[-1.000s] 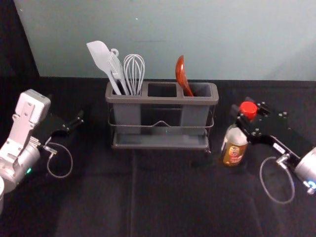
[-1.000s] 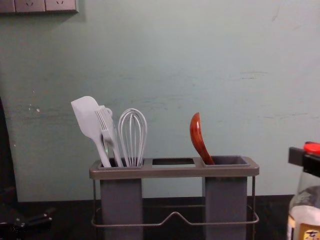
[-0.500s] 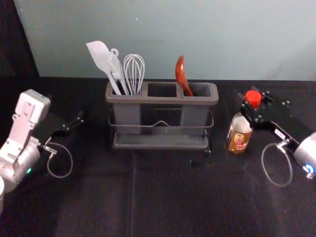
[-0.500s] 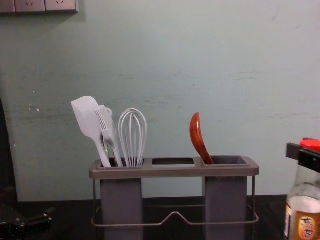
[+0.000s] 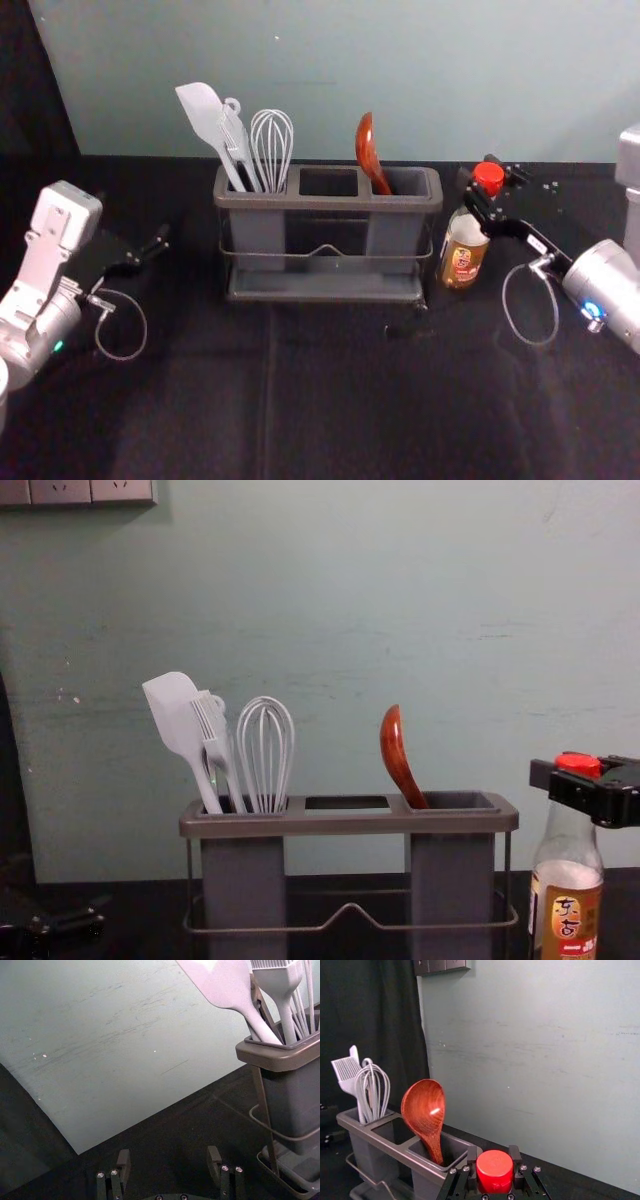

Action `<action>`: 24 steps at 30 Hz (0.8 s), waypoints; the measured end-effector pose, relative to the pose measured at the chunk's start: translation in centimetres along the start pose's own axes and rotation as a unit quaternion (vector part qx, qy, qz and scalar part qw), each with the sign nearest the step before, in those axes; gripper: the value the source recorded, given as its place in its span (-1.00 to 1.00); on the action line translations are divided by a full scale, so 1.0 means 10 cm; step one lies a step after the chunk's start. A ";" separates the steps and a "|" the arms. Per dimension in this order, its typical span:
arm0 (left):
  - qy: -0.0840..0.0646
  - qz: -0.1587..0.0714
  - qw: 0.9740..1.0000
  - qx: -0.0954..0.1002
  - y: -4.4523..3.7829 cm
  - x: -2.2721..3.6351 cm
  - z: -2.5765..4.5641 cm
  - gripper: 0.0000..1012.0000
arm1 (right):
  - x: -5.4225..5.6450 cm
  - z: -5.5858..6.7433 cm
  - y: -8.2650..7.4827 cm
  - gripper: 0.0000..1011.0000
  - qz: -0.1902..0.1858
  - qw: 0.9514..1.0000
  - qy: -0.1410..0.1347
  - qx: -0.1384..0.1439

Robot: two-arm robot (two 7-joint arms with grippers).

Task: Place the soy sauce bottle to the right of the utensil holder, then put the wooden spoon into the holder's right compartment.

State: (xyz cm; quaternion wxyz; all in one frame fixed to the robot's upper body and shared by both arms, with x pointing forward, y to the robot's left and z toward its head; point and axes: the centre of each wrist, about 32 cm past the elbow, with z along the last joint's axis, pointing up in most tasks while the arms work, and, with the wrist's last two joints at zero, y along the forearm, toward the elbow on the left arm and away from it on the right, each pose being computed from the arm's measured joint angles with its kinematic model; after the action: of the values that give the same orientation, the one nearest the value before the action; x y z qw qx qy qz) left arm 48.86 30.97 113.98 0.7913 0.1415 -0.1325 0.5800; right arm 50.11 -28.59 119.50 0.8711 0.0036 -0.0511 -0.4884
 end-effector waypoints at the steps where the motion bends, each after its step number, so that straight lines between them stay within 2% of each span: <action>1: 0.000 0.000 1.000 0.000 0.000 0.000 0.000 0.99 | 0.00 0.00 0.01 -0.25 -0.001 1.000 0.000 0.000; 14: 0.000 0.000 1.000 0.000 0.000 0.000 0.000 0.99 | -0.05 -0.09 0.14 -0.25 -0.010 1.000 0.010 0.004; 24: 0.000 0.000 1.000 0.000 0.000 0.000 0.000 0.99 | -0.06 -0.12 0.17 -0.25 -0.016 1.000 0.013 0.004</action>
State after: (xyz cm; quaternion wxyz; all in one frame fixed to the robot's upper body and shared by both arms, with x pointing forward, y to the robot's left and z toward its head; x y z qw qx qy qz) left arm 48.86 30.97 113.98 0.7913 0.1415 -0.1325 0.5799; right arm 51.34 -27.22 118.32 0.8639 0.0139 -0.0414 -0.5017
